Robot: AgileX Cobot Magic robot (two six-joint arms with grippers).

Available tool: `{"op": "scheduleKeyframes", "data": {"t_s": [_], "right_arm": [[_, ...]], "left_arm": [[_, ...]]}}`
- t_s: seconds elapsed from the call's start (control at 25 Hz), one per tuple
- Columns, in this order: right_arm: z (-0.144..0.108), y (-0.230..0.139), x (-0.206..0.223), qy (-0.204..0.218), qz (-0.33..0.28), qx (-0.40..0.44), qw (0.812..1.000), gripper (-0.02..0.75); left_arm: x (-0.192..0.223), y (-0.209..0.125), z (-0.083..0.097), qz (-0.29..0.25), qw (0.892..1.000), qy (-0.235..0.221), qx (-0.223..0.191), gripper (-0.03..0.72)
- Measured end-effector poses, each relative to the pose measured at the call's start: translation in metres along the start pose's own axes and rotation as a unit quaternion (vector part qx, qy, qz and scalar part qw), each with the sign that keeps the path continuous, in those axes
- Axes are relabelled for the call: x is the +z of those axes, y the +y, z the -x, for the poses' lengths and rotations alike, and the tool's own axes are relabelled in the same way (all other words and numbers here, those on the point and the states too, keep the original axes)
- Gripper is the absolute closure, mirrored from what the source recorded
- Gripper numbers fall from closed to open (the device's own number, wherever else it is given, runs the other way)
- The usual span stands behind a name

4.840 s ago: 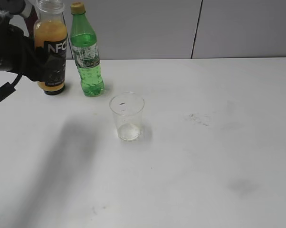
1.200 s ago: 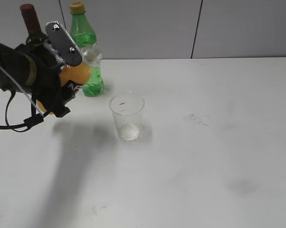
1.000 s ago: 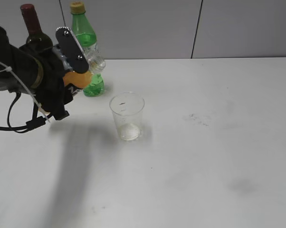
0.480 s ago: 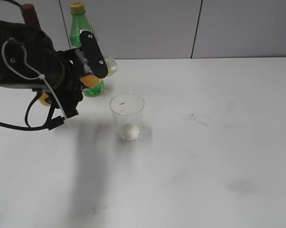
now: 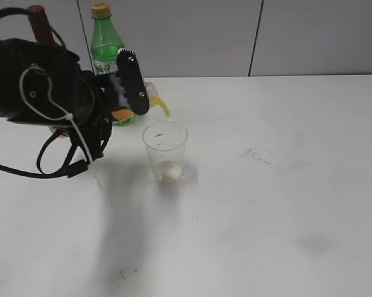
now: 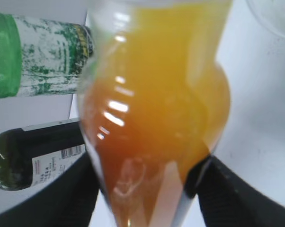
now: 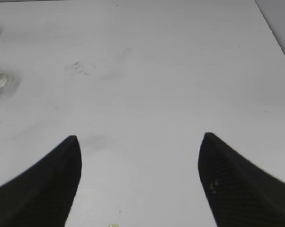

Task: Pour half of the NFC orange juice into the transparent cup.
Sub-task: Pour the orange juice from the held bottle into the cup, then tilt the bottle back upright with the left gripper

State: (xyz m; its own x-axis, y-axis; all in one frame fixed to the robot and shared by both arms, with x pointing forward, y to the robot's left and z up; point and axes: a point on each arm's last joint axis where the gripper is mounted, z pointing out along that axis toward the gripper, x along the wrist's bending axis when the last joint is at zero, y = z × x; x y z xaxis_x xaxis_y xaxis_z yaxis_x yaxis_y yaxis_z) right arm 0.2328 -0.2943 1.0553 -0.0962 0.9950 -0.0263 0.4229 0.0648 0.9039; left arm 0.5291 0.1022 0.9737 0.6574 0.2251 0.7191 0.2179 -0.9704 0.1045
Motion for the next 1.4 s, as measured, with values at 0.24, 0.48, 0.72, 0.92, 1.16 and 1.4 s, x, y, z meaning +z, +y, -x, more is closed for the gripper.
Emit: {"op": "scheduleKeyframes", "data": {"t_s": [0.24,0.48,0.72,0.92,1.16,1.4], "right_arm": [[0.000,0.000,0.000,0.000,0.000,0.000,1.000,0.148],[0.000,0.000,0.000,0.000,0.000,0.000,1.000,0.148],[0.000,0.000,0.000,0.000,0.000,0.000,1.000,0.148],[0.000,0.000,0.000,0.000,0.000,0.000,1.000,0.148],[0.000,0.000,0.000,0.000,0.000,0.000,1.000,0.148],[0.000,0.000,0.000,0.000,0.000,0.000,1.000,0.148]], "left_arm": [[0.004,0.003,0.012,-0.036,0.999,0.007,0.031,0.216],[0.003,0.004,0.013,-0.035,0.998,0.013,0.042,0.216],[0.003,0.003,0.011,-0.041,0.997,0.025,0.053,0.216],[0.002,0.002,0.009,-0.049,0.996,0.034,0.060,0.216],[0.002,0.003,0.006,-0.047,0.995,0.047,0.074,0.216],[0.002,0.002,0.005,-0.050,0.994,0.055,0.080,0.216]]}}
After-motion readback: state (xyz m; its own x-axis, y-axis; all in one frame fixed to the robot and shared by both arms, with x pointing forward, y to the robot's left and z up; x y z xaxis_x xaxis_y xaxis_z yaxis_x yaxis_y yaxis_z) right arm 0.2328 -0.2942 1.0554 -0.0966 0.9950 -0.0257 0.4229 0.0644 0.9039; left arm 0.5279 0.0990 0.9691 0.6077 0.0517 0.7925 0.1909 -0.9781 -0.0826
